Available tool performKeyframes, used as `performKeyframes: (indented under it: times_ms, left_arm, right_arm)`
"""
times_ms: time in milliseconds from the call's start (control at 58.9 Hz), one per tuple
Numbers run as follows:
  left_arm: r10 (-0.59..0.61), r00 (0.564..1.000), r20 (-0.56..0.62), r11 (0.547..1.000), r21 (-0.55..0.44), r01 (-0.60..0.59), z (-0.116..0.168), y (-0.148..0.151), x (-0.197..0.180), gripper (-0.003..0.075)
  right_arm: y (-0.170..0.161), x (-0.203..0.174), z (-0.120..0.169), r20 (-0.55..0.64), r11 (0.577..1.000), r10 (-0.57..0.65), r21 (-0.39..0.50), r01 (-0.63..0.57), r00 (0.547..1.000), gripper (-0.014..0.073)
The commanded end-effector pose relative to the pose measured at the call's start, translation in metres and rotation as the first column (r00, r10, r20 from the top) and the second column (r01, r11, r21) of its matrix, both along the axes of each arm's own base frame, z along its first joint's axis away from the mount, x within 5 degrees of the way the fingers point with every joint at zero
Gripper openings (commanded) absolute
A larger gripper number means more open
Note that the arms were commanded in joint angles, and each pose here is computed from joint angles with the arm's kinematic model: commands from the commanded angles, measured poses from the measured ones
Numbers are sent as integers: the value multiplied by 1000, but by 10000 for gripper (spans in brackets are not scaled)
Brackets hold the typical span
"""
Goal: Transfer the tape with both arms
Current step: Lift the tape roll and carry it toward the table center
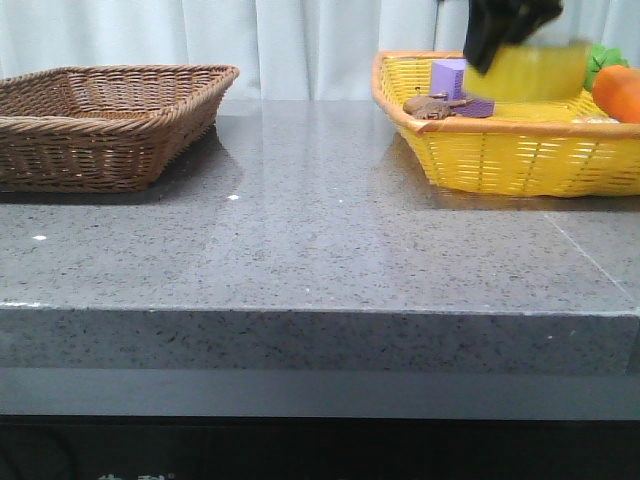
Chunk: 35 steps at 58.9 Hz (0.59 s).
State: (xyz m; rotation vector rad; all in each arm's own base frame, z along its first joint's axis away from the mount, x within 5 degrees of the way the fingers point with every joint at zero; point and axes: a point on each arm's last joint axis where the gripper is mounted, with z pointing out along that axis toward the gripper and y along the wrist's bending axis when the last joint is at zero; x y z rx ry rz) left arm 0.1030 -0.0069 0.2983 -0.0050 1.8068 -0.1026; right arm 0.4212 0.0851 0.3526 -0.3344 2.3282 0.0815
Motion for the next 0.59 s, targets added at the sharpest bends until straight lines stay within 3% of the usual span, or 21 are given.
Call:
performKeyframes:
  times_ms: [0, 153, 323, 425, 577]
  left_arm:
    - [10, 994, 106, 1000, -20, -8, 18, 0, 2, 474]
    - [10, 994, 106, 1000, -20, -8, 18, 0, 2, 474]
    - [10, 994, 106, 1000, -20, -8, 18, 0, 2, 474]
    - [10, 994, 106, 1000, -20, -8, 18, 0, 2, 474]
    - [10, 994, 106, 1000, -20, -8, 18, 0, 2, 474]
  right_arm:
    - [-7, -25, 72, 262, 1000, -3, 24, -4, 965, 13]
    - [-9, -39, 89, 294, 999, -5, 47, -9, 956, 13]
    - [0, -55, 99, 279, 987, 13, 151, -57, 960, 13]
    - [18, -70, 102, 272, 972, 111, 169, -161, 956, 13]
    - [60, -99, 98, 268, 911, 304, 200, -361, 914, 13]
